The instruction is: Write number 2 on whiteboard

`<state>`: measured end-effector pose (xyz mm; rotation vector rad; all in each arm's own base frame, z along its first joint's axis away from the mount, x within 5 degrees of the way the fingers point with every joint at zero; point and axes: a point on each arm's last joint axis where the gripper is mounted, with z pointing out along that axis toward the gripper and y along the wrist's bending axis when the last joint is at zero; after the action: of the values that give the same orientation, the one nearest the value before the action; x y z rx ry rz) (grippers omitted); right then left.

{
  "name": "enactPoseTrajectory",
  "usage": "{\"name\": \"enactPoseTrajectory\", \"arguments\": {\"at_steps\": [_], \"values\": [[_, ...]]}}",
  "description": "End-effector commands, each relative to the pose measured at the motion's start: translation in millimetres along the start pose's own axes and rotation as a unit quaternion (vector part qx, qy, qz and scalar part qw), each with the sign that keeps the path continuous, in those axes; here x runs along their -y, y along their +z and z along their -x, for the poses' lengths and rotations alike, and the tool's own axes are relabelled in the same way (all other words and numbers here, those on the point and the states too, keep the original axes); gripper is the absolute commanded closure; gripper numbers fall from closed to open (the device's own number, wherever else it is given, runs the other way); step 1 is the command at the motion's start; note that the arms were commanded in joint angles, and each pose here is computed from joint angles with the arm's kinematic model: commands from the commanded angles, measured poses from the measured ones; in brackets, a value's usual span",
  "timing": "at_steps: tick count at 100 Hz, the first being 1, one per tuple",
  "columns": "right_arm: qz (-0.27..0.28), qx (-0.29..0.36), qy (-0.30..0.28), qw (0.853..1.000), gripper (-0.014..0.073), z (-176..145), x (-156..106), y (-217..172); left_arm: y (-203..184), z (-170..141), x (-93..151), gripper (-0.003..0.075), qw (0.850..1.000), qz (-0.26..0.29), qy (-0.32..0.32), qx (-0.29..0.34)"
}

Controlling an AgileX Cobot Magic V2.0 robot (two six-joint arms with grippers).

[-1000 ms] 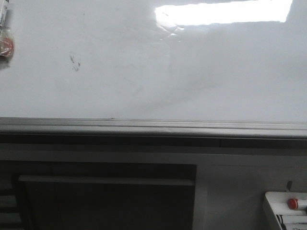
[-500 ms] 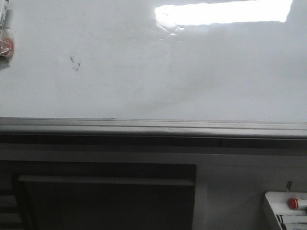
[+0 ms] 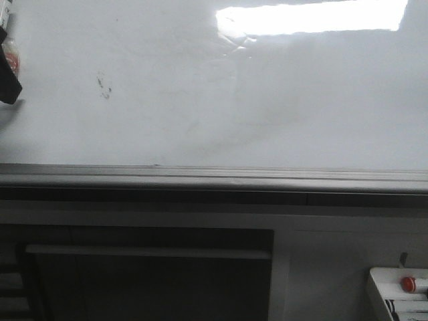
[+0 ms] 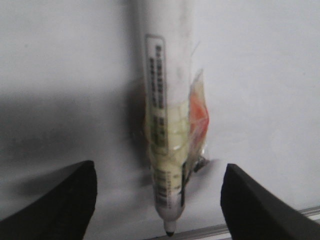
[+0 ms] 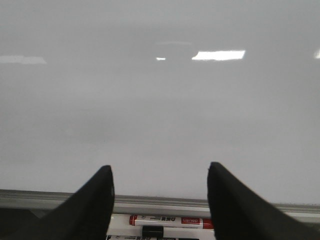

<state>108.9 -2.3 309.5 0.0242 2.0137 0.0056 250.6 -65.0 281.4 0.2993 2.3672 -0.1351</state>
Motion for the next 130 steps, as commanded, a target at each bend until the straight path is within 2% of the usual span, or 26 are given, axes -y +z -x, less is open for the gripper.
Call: {"name": "enactPoseTrajectory", "arguments": {"at_steps": [1,13,38,59,82,99,105,117,130], "values": [[-0.008,0.042,-0.004,0.999,0.0221,13,2,-2,-8,19,3,0.0241,0.999,-0.005,0.0,0.053],[-0.008,0.042,-0.004,0.999,0.0221,11,2,0,-5,19,3,0.0298,0.999,-0.004,0.0,0.048],[-0.008,0.046,-0.004,0.999,0.0221,12,2,0,-5,19,3,0.0527,0.999,-0.004,0.0,0.049],[-0.008,0.046,-0.004,0.999,0.0221,12,2,0,-11,19,3,0.0653,0.998,-0.005,0.0,0.056],[-0.008,0.046,-0.004,0.999,0.0221,12,2,0,-24,20,3,0.0735,0.998,-0.005,0.0,0.069],[-0.006,0.043,0.001,0.999,0.0221,11,1,0,-35,19,5,0.0738,0.998,-0.008,0.003,0.068],[-0.001,0.041,0.009,0.999,0.0221,11,0,0,-40,19,10,0.0738,0.998,-0.015,0.024,0.057],[0.027,0.013,0.008,1.0,0.0222,18,-5,-4,-56,23,30,0.0738,0.992,-0.044,0.119,0.025],[0.093,-0.054,-0.018,0.994,0.0222,29,-19,-3,-73,23,57,0.0738,0.971,-0.089,0.22,-0.018]]}}
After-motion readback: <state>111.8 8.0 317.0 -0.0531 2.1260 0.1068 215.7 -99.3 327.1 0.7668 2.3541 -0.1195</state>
